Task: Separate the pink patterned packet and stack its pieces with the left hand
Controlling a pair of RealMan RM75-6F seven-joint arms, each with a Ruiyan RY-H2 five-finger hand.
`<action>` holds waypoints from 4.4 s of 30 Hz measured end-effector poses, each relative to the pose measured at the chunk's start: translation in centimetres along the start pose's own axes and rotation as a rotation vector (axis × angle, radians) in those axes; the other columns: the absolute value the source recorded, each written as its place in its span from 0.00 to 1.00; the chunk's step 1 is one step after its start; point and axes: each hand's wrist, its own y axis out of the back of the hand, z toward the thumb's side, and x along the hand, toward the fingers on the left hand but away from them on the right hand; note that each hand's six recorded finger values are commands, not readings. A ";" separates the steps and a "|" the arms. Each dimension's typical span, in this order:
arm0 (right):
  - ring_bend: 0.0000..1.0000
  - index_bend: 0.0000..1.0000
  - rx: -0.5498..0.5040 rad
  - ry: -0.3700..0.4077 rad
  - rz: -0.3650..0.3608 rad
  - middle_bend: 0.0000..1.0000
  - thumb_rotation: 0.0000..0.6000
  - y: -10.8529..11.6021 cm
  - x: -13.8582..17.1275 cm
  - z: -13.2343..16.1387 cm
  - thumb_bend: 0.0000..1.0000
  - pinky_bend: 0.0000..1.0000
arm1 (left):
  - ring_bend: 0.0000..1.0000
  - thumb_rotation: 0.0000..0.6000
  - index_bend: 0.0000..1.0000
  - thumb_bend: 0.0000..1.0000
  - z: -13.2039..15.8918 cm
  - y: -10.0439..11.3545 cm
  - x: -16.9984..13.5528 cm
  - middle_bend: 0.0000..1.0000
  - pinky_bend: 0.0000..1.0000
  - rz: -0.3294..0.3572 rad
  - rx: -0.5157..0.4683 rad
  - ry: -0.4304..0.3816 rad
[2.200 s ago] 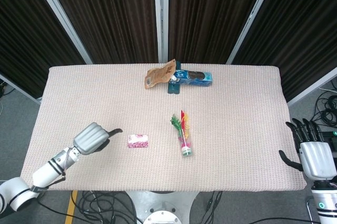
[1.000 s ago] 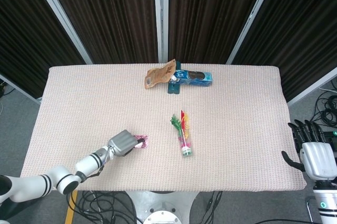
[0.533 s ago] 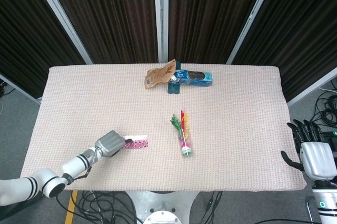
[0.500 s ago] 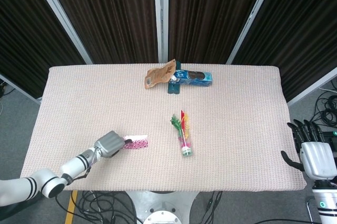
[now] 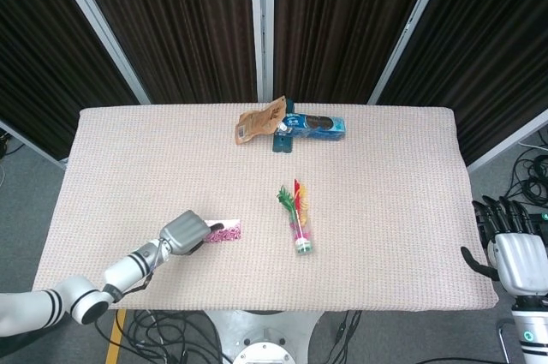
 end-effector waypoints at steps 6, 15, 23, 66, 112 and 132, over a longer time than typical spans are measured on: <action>0.00 0.13 -0.004 -0.006 0.003 0.09 0.86 -0.1 0.1 -0.3 0.20 0.00 | 0.88 1.00 0.23 0.61 0.5 -0.5 0.9 0.85 0.92 -0.032 0.011 -0.002; 0.00 0.13 -0.009 -0.012 0.002 0.09 0.86 -0.1 0.2 -0.5 0.20 0.00 | 0.88 1.00 0.23 0.61 -1.1 -2.3 -0.8 0.85 0.92 -0.095 0.014 0.037; 0.00 0.13 -0.009 -0.011 -0.001 0.09 0.85 0.0 0.4 -0.5 0.20 0.00 | 0.88 1.00 0.23 0.61 -2.6 -3.2 -2.7 0.85 0.93 -0.115 0.022 0.071; 0.00 0.13 -0.014 -0.054 -0.004 0.09 0.86 0.2 1.3 -2.0 0.20 0.00 | 0.88 1.00 0.23 0.61 -1.0 -1.4 0.4 0.85 0.92 -0.118 0.088 0.033; 0.00 0.13 -0.027 -0.060 -0.003 0.09 0.86 0.3 1.4 -2.5 0.20 0.00 | 0.89 1.00 0.28 0.24 1.3 2.8 5.2 0.86 0.93 0.003 -0.210 0.107; 0.00 0.13 -0.034 -0.062 0.014 0.09 0.86 -0.3 1.2 -2.8 0.20 0.00 | 0.90 1.00 0.31 0.24 2.1 1.9 5.6 0.86 0.94 -0.078 -0.219 0.216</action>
